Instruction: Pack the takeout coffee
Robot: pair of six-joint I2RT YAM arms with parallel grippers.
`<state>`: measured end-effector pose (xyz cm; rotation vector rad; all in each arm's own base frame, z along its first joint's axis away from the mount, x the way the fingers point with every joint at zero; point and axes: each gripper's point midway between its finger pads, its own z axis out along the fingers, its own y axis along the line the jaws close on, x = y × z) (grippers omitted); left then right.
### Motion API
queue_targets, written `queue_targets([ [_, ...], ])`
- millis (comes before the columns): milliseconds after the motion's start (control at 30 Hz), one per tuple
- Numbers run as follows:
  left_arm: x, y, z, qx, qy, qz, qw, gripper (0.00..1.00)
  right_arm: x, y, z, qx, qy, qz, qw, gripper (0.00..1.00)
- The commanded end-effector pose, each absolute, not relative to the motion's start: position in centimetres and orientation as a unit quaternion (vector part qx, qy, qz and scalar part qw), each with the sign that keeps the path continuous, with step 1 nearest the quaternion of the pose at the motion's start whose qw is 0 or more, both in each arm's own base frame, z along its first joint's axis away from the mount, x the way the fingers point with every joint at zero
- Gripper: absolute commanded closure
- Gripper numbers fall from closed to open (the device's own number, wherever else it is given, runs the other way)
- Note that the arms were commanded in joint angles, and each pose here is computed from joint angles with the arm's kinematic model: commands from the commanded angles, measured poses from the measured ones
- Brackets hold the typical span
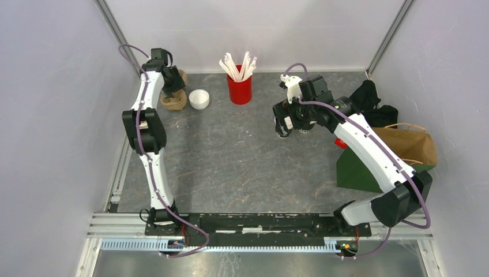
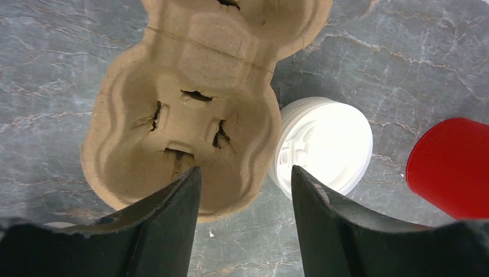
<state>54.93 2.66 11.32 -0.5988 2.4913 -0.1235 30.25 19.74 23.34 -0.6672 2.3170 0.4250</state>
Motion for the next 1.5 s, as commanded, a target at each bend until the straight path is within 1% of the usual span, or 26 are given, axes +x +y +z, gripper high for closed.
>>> queue_targets([
  [0, 55.6, 2.0, 10.1, -0.217, 0.933, -0.078, 0.276, 0.38, 30.9, 19.9, 24.8, -0.266, 0.878, 0.167, 0.362, 0.02],
  [67, 55.9, 1.8, 10.0, -0.215, 0.932, -0.091, 0.276, 0.44, 30.9, 20.0, 24.8, -0.267, 0.878, 0.169, 0.361, 0.02],
  [133, 56.1, 1.7, 9.8, -0.214, 0.932, -0.093, 0.276, 0.45, 30.9, 20.0, 24.7, -0.267, 0.878, 0.171, 0.359, 0.02],
  [300, 56.1, 1.7, 9.2, -0.213, 0.934, -0.094, 0.271, 0.45, 31.0, 20.1, 24.7, -0.266, 0.878, 0.171, 0.359, 0.02],
  [433, 56.4, 2.0, 9.3, -0.212, 0.933, -0.092, 0.275, 0.49, 31.2, 20.2, 24.7, -0.264, 0.878, 0.174, 0.359, 0.02],
  [500, 56.6, 2.2, 9.4, -0.213, 0.932, -0.094, 0.278, 0.49, 31.2, 20.3, 24.7, -0.263, 0.879, 0.175, 0.358, 0.02],
  [533, 56.7, 2.2, 9.6, -0.214, 0.931, -0.097, 0.279, 0.46, 31.2, 20.3, 24.7, -0.263, 0.879, 0.176, 0.357, 0.02],
  [633, 57.0, 2.4, 9.7, -0.218, 0.928, -0.107, 0.282, 0.45, 31.3, 20.4, 24.6, -0.263, 0.879, 0.177, 0.356, 0.02],
  [800, 57.1, 2.5, 9.6, -0.219, 0.927, -0.117, 0.281, 0.55, 31.4, 20.6, 24.5, -0.261, 0.881, 0.181, 0.352, 0.02],
  [933, 57.0, 2.1, 9.1, -0.214, 0.929, -0.125, 0.274, 0.58, 31.6, 20.9, 24.6, -0.26, 0.88, 0.185, 0.353, 0.02],
  [1033, 57.0, 2.1, 9.3, -0.211, 0.929, -0.125, 0.276, 0.63, 31.7, 21.1, 24.6, -0.259, 0.88, 0.188, 0.352, 0.02],
  [1467, 56.7, 2.8, 13.8, -0.197, 0.921, -0.111, 0.318, 0.71, 31.9, 21.5, 24.9, -0.257, 0.877, 0.196, 0.356, 0.02],
])
